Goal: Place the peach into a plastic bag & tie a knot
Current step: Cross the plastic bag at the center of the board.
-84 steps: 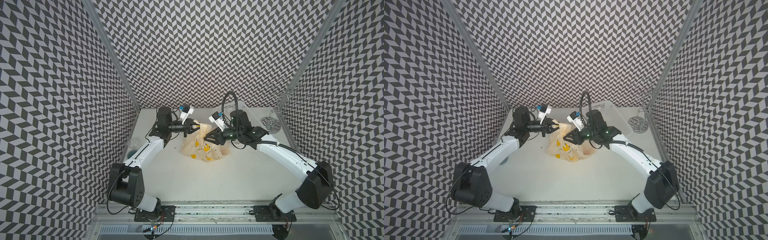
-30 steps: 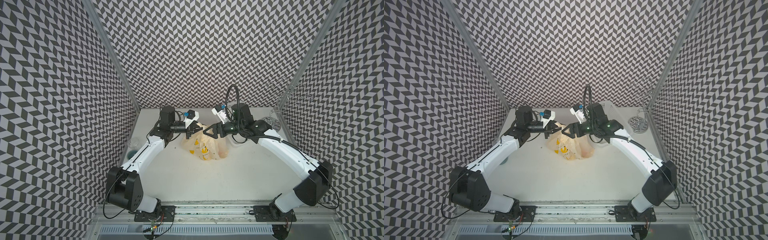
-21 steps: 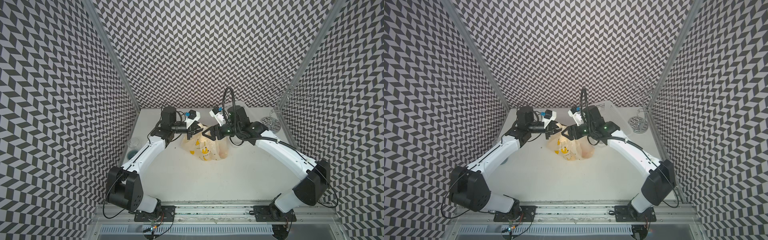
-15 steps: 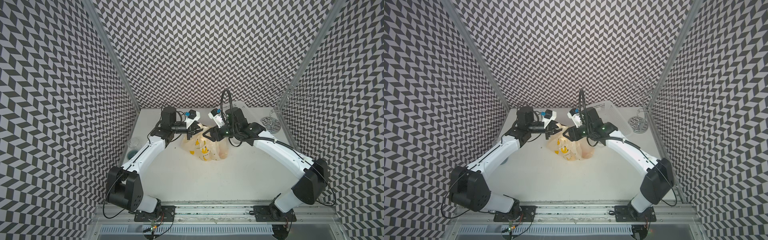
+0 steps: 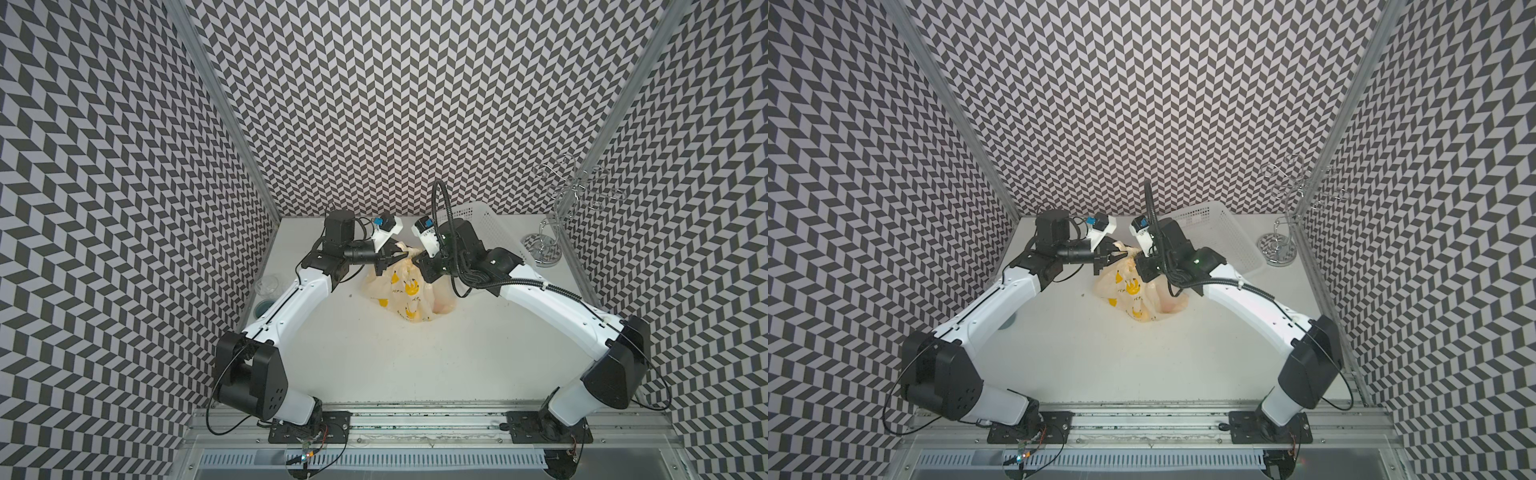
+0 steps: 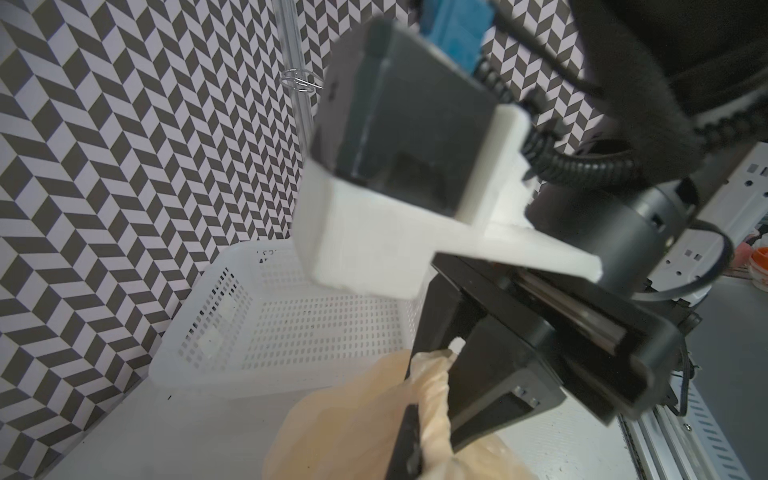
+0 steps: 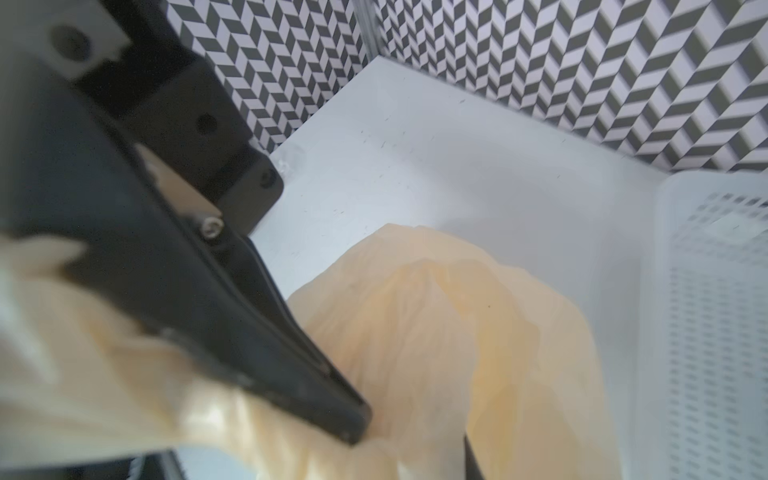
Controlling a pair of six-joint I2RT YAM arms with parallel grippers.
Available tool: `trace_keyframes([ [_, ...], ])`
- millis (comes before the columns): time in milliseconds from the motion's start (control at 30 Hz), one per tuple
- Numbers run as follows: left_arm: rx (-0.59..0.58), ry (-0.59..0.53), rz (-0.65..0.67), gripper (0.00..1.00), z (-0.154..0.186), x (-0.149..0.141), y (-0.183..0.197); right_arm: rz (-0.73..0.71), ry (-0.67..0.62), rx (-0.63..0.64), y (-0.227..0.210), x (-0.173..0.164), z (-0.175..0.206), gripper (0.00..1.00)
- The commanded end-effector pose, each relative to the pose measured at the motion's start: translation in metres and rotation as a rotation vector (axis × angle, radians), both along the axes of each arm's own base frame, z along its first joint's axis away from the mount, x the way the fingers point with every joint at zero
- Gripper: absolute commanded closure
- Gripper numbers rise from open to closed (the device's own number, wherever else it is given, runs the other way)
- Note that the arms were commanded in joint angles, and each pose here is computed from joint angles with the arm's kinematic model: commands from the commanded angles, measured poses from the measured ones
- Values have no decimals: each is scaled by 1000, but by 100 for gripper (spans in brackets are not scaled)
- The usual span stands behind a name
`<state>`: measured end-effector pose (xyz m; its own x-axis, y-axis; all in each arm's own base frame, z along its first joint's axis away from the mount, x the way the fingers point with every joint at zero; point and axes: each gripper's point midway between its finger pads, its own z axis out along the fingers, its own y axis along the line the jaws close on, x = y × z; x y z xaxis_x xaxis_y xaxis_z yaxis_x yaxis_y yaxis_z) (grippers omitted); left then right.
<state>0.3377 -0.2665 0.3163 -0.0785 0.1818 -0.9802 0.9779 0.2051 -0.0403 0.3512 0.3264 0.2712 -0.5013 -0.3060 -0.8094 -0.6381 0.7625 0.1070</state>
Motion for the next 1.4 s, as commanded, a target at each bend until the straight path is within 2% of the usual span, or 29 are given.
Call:
trace_keyframes([
  [0,-40,43,-24,100,22,-1,-3,-179,-109,-173,-38,25,-19,97],
  [67,-48,82,-38,100,20,1,-5,-181,-146,-173,-37,23,-19,100],
  [300,-68,148,-53,100,13,0,-3,-85,-218,-18,-27,7,9,100],
  [433,-49,100,-21,100,10,3,1,139,-51,143,-7,-20,17,100],
  [500,-47,87,-21,100,11,3,1,208,28,203,-2,-30,18,100],
  [700,-50,70,-42,100,10,-3,-2,327,144,317,-1,-43,26,72],
  [967,-53,76,-46,100,12,-5,-4,336,194,273,11,-37,9,59],
  [1167,-59,78,-55,100,17,-6,-7,281,197,191,13,-30,-11,59],
  [1267,-58,79,-59,100,20,-7,-10,215,189,154,9,-17,-19,65],
  [1367,-52,86,-53,100,19,-9,-10,143,158,135,3,-6,-16,78],
])
